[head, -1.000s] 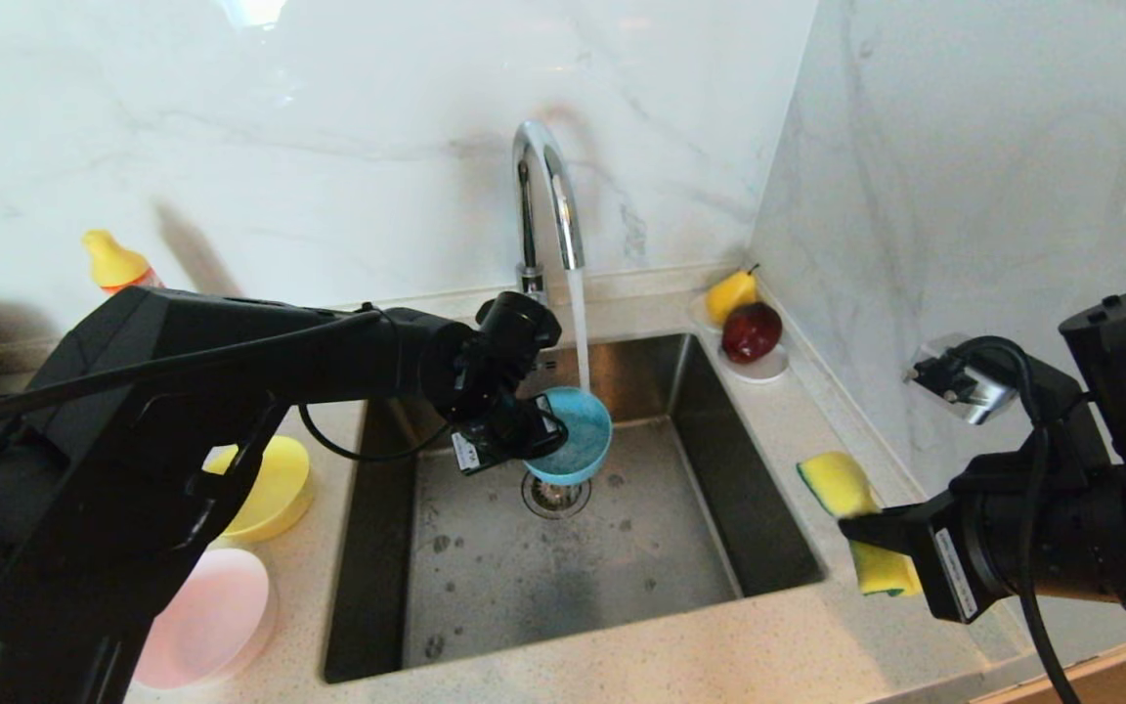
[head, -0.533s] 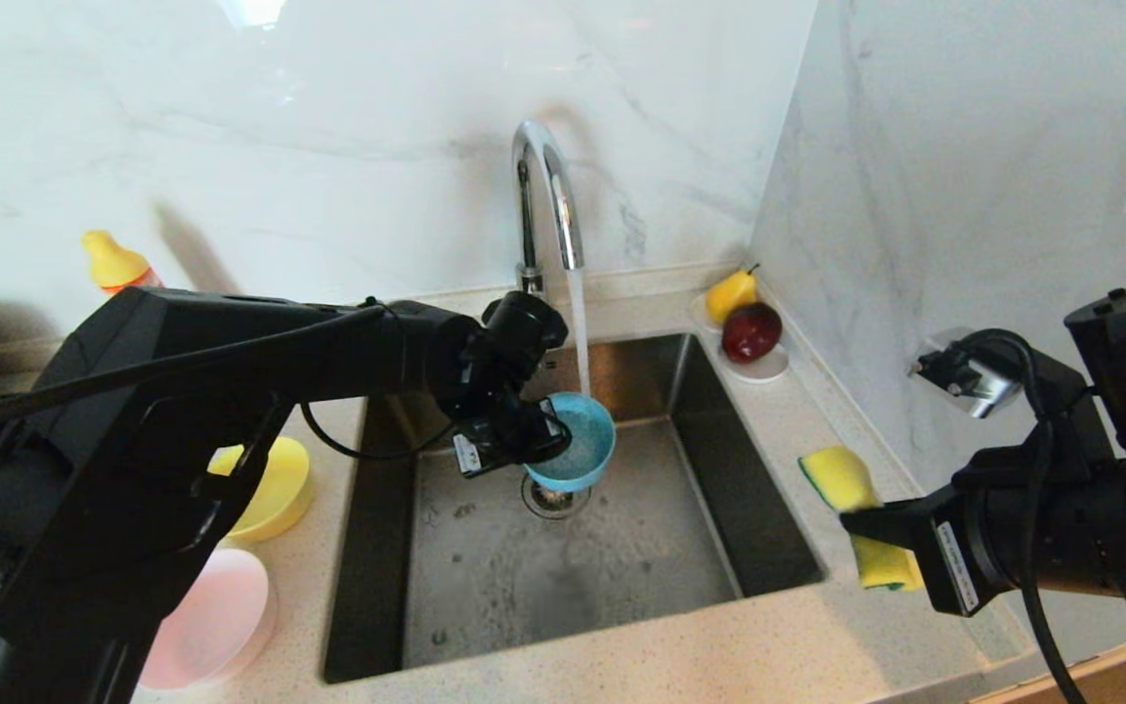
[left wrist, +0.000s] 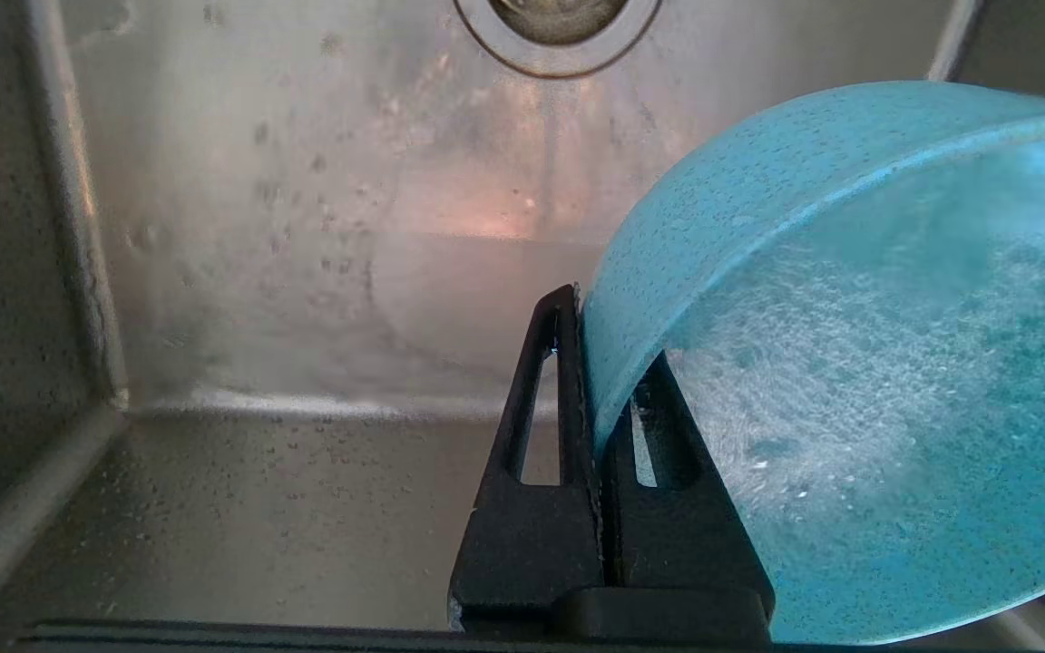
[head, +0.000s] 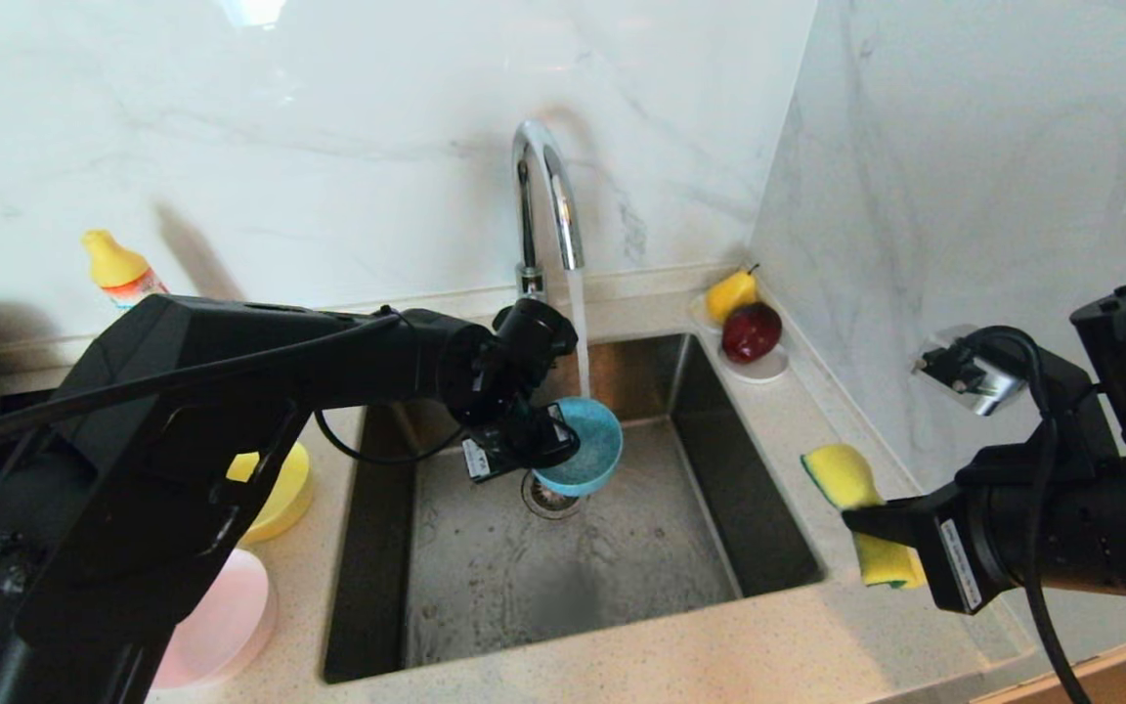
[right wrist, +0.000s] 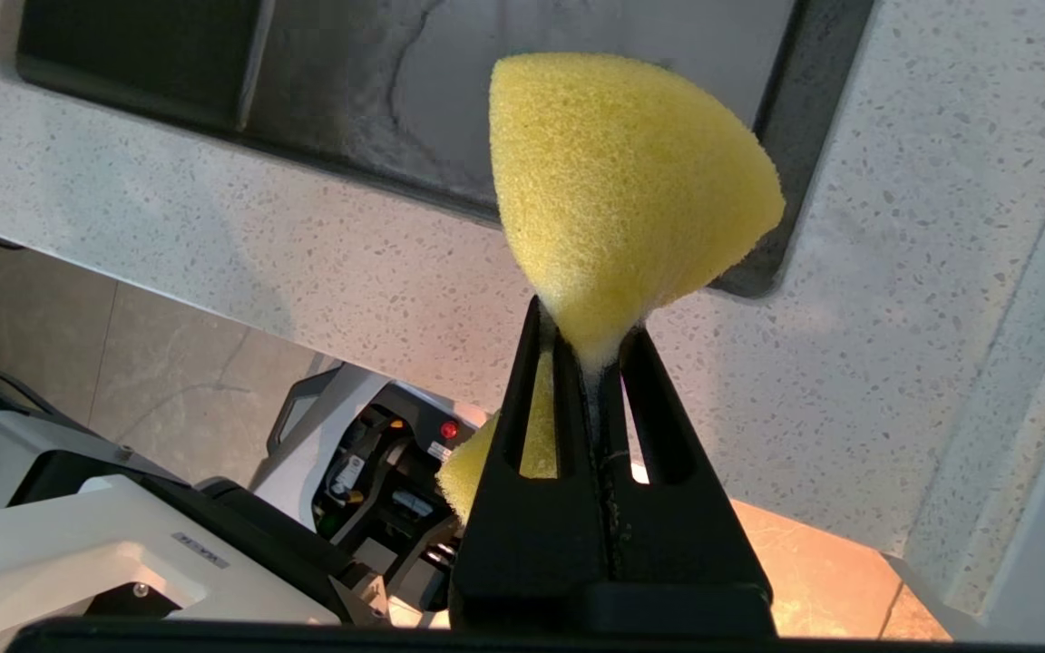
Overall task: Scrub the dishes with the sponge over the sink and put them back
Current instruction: Wash the bowl
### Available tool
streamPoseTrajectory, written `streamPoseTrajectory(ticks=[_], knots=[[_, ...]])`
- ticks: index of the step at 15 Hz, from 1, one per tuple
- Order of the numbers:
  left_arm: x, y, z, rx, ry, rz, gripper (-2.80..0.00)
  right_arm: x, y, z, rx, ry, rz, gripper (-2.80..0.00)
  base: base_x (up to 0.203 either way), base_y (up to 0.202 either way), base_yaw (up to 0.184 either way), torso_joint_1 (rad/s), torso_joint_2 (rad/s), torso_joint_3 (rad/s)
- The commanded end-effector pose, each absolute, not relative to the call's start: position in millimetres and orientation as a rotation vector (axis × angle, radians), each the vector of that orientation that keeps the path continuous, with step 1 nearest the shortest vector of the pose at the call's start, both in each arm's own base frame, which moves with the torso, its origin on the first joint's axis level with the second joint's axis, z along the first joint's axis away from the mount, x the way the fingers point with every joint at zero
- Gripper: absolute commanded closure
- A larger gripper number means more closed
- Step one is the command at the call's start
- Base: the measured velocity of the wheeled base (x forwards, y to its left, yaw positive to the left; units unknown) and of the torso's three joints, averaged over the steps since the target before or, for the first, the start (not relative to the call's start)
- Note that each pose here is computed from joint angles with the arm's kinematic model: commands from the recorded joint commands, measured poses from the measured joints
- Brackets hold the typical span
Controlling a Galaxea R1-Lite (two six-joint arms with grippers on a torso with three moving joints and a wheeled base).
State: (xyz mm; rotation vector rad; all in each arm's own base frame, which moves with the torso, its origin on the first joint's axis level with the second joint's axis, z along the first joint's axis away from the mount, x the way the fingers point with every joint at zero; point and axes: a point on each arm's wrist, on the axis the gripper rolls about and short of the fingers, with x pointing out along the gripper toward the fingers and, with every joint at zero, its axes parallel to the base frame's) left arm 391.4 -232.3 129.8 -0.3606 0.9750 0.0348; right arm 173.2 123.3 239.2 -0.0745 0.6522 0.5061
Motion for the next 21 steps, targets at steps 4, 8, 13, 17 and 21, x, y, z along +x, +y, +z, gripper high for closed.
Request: streamPoseTrajectory(ticks=[4, 8, 13, 17, 21], knots=[[394.5, -227.6, 126.6, -0.37, 0.981, 0.058, 0.0, 174.5, 124.4, 237.2, -0.076, 0.661, 0.505, 0.0, 0.0, 0.0, 0.0, 0.0, 0.0, 0.0], [389.6, -223.3, 136.3, -0.375, 0.971, 0.067, 0.0, 173.5, 123.7, 238.6, -0.075, 0.656, 0.506, 0.0, 0.0, 0.0, 0.0, 0.0, 0.0, 0.0], [354.0, -185.3, 216.3, -0.398, 0.798, 0.079, 0.0, 176.3, 122.2, 237.0, -0.072, 0.662, 0.492, 0.0, 0.0, 0.0, 0.0, 0.0, 0.0, 0.0], [313.7, -156.2, 263.5, -0.338, 0.607, 0.072, 0.0, 182.4, 123.3, 231.1, -0.073, 0.685, 0.478, 0.0, 0.0, 0.0, 0.0, 0.0, 0.0, 0.0], [283.9, -139.5, 287.3, -0.305, 0.393, 0.019, 0.0, 185.7, 124.8, 226.7, -0.077, 0.703, 0.473, 0.0, 0.0, 0.0, 0.0, 0.0, 0.0, 0.0]])
